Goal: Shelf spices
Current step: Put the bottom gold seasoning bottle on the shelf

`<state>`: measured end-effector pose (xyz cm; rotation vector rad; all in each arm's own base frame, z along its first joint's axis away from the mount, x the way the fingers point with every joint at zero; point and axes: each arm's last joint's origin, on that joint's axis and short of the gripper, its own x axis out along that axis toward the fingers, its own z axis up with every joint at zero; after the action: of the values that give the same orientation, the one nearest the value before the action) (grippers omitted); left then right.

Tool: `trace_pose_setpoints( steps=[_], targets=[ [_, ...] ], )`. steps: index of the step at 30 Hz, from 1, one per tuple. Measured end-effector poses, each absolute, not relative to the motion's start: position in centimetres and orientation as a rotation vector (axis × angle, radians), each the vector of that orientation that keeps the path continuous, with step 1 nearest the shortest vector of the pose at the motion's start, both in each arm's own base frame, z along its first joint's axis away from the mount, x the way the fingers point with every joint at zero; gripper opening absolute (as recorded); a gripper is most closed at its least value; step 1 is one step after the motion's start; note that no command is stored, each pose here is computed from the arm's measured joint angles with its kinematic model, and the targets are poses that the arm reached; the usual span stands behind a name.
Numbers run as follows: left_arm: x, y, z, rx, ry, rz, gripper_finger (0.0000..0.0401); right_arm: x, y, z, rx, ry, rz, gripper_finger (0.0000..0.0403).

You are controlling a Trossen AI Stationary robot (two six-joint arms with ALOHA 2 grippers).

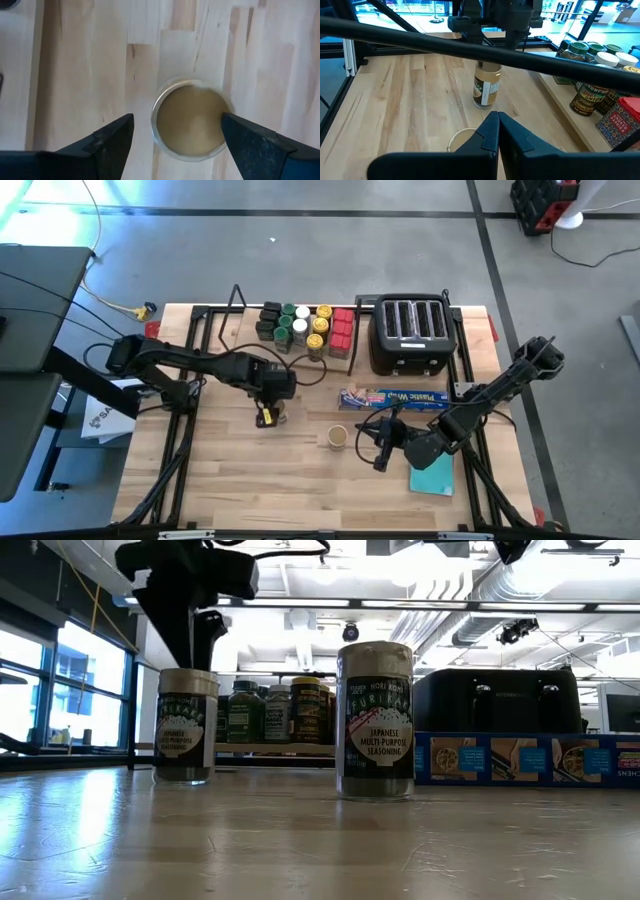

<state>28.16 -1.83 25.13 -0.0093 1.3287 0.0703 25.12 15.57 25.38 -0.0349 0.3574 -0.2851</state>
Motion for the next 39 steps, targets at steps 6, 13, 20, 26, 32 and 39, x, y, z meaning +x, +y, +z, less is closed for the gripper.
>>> trace_pose_setpoints(
  steps=[6,13,20,26,32,39],
  targets=[
    [28.3,-2.2,25.3,-0.082,1.313,0.088,0.0296,25.1,15.6,25.4,-0.029,0.357,-0.286,0.0000],
    [28.5,-2.3,25.3,-0.121,1.286,0.109,0.0296,25.1,15.6,25.3,-0.019,0.358,-0.287,0.0000],
    [28.9,-2.3,24.5,-0.096,1.333,0.098,0.0296,25.1,15.6,25.3,-0.022,0.368,-0.282,0.0000],
    [29.5,-2.5,23.0,-0.102,1.394,0.088,0.0302,25.1,15.6,25.2,-0.018,0.381,-0.254,0.0000],
    [29.8,-2.5,21.9,-0.105,1.453,0.084,0.0312,25.1,15.6,25.2,-0.018,0.383,-0.252,0.0000],
    [29.2,-2.5,22.6,-0.102,1.454,0.088,0.0296,25.1,15.6,25.2,-0.020,0.382,-0.254,0.0000]
  ],
)
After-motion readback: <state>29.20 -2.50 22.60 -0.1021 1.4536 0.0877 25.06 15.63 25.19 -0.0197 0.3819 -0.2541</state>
